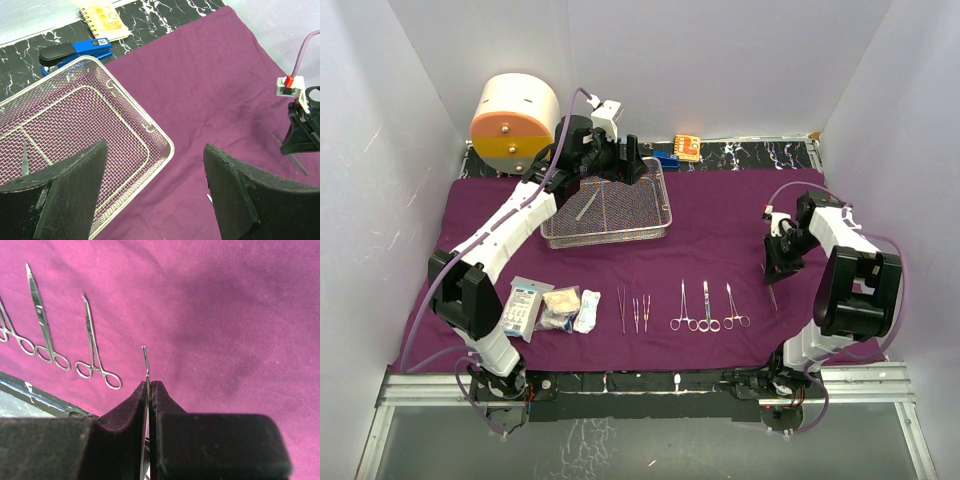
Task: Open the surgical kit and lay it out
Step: Place the medical item in the surgical kit, then pick up the medical item from the container, then place the medical item in the surgical kit.
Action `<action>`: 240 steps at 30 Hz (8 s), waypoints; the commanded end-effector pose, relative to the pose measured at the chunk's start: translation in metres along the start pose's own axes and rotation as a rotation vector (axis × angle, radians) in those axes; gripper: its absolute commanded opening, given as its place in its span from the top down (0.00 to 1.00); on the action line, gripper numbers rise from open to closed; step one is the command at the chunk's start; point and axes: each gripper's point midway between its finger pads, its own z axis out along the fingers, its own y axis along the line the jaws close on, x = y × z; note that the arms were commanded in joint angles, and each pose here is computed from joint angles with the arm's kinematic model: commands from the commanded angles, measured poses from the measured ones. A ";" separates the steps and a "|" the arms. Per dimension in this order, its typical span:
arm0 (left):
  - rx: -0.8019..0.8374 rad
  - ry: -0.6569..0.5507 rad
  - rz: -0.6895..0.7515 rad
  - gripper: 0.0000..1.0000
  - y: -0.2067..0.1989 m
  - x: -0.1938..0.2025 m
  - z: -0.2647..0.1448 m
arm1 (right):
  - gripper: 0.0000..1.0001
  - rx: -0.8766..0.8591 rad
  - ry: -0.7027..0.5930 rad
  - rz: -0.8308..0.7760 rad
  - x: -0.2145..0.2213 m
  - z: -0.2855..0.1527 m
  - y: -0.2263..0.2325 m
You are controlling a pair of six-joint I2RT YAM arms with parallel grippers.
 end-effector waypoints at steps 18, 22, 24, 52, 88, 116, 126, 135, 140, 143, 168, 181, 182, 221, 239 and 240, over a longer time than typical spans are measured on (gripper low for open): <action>0.031 -0.059 0.021 0.23 -0.008 -0.020 -0.013 | 1.00 0.026 0.120 0.071 0.017 0.024 -0.016; 0.027 -0.059 0.021 0.23 -0.006 -0.020 -0.013 | 1.00 0.037 0.113 0.076 0.012 0.024 -0.019; 0.028 -0.058 0.021 0.23 -0.006 -0.020 -0.012 | 1.00 0.033 0.132 0.086 0.014 0.028 -0.021; 0.032 -0.051 0.028 0.23 -0.006 -0.017 -0.012 | 1.00 0.017 0.060 0.103 -0.006 0.026 -0.032; 0.028 -0.068 0.053 0.20 -0.009 -0.023 -0.025 | 0.89 0.162 0.212 0.206 0.030 0.030 -0.052; -0.185 0.140 0.126 0.19 0.118 0.054 0.010 | 0.71 0.102 -0.606 -0.309 -0.195 -0.096 0.070; -0.231 0.208 0.172 0.31 0.190 0.093 0.057 | 0.68 -0.076 -0.655 -0.401 -0.190 -0.073 0.096; -0.207 0.253 0.197 0.48 0.217 0.120 0.099 | 0.69 -0.079 -0.644 -0.413 -0.174 -0.058 0.093; -0.211 0.272 0.209 0.56 0.227 0.131 0.111 | 0.69 -0.107 -0.610 -0.404 -0.165 -0.047 0.093; -0.210 0.286 0.210 0.61 0.230 0.138 0.115 | 0.69 -0.114 -0.604 -0.404 -0.162 -0.044 0.094; -0.245 0.246 0.198 1.00 0.228 0.125 0.104 | 0.67 0.006 -0.707 -0.467 -0.193 -0.067 0.106; -0.286 -0.039 0.108 1.00 0.185 0.000 0.052 | 0.37 -0.126 -0.932 -0.576 -0.251 -0.092 0.217; -0.283 -0.051 0.087 1.00 0.179 -0.007 0.047 | 0.35 -0.148 -0.943 -0.583 -0.254 -0.093 0.227; -0.143 -0.139 -0.220 1.00 0.036 -0.047 -0.008 | 0.67 -0.713 -0.859 -0.291 -0.295 -0.075 0.367; -0.133 -0.130 -0.224 1.00 0.032 -0.044 -0.006 | 0.82 -0.661 -0.839 -0.242 -0.304 -0.059 0.359; -0.132 -0.132 -0.223 1.00 0.032 -0.044 -0.006 | 0.84 -0.663 -0.839 -0.242 -0.304 -0.060 0.359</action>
